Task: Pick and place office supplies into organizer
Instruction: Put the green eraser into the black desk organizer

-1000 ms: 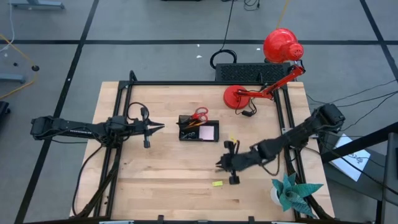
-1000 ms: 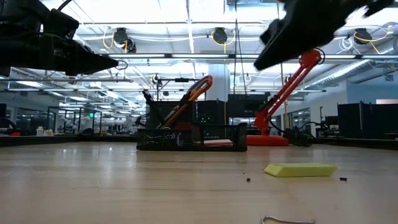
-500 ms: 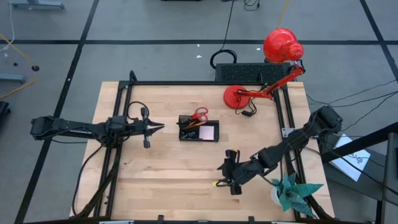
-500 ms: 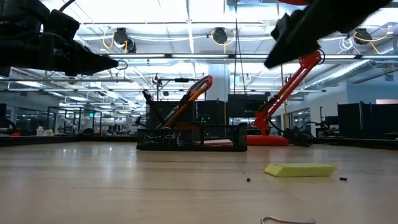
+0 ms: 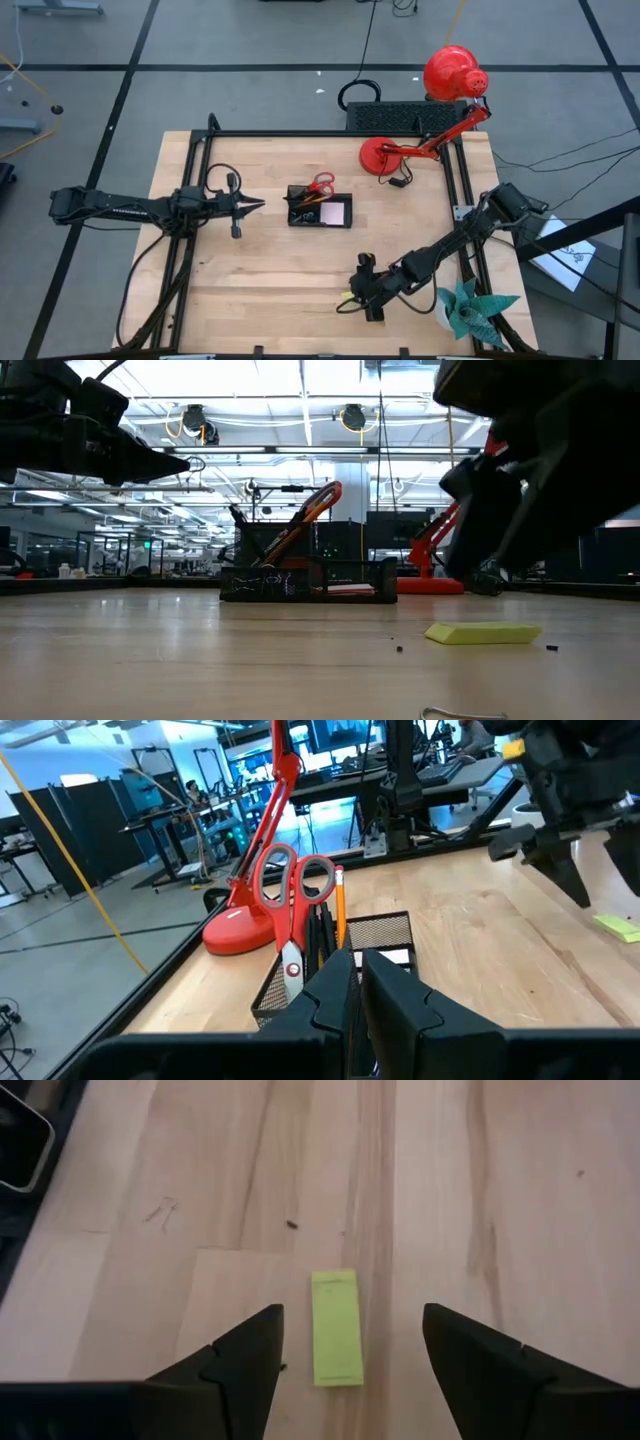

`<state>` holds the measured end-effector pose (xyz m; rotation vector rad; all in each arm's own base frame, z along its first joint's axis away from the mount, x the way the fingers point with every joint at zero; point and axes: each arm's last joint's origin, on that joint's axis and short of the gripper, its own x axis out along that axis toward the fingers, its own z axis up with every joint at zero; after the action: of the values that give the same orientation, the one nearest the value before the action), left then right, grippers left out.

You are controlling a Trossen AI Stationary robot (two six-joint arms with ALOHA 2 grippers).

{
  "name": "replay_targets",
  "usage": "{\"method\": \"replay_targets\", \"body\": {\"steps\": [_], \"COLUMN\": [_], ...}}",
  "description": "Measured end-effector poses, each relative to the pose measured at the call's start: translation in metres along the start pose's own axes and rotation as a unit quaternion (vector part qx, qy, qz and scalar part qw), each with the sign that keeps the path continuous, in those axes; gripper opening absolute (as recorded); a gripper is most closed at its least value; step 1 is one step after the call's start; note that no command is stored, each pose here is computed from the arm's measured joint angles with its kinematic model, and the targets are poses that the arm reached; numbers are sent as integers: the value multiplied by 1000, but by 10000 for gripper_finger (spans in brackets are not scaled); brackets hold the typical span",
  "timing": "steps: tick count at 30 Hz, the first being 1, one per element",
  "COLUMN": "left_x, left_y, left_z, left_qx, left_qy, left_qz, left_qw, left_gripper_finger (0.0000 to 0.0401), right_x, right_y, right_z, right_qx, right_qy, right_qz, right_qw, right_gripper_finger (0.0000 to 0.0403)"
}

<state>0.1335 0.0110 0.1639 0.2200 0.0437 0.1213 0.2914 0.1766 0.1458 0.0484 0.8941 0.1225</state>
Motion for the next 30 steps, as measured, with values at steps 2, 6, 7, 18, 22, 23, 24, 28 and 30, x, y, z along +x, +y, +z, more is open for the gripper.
{"method": "replay_targets", "body": {"steps": [2,6,7,18,22,23,24,28,30], "left_x": [0,0,0,0,0,0,0,0,0], "left_y": [0,0,0,0,0,0,0,0,0], "left_z": [0,-1,-1,-1,-1,-1,-1,-1,-1], "left_qx": [-2,-6,-7,-10,-10,-10,-11,-19,-19], "left_qy": [2,4,4,6,6,6,6,6,6], "left_qz": [0,-1,-1,-1,-1,-1,-1,-1,-1], "left_qw": [1000,1000,1000,1000,1000,1000,1000,1000,1000], "left_gripper_finger": [37,37,37,37,37,37,37,37,37], "right_x": [3,12,15,28,28,28,28,28,28], "right_y": [2,5,6,5,3,2,2,0,0], "right_z": [-3,-8,-9,-19,-22,-23,-24,-26,-26], "right_qx": [0,-2,-2,-5,-12,-14,-15,-18,-20], "right_qy": [6,7,8,33,50,53,56,60,62], "right_qz": [0,0,1,-9,-20,-26,-32,-44,-46], "right_qw": [1000,1000,1000,999,998,998,998,997,997], "right_gripper_finger": [235,235,235,228,204,196,188,152,132]}}
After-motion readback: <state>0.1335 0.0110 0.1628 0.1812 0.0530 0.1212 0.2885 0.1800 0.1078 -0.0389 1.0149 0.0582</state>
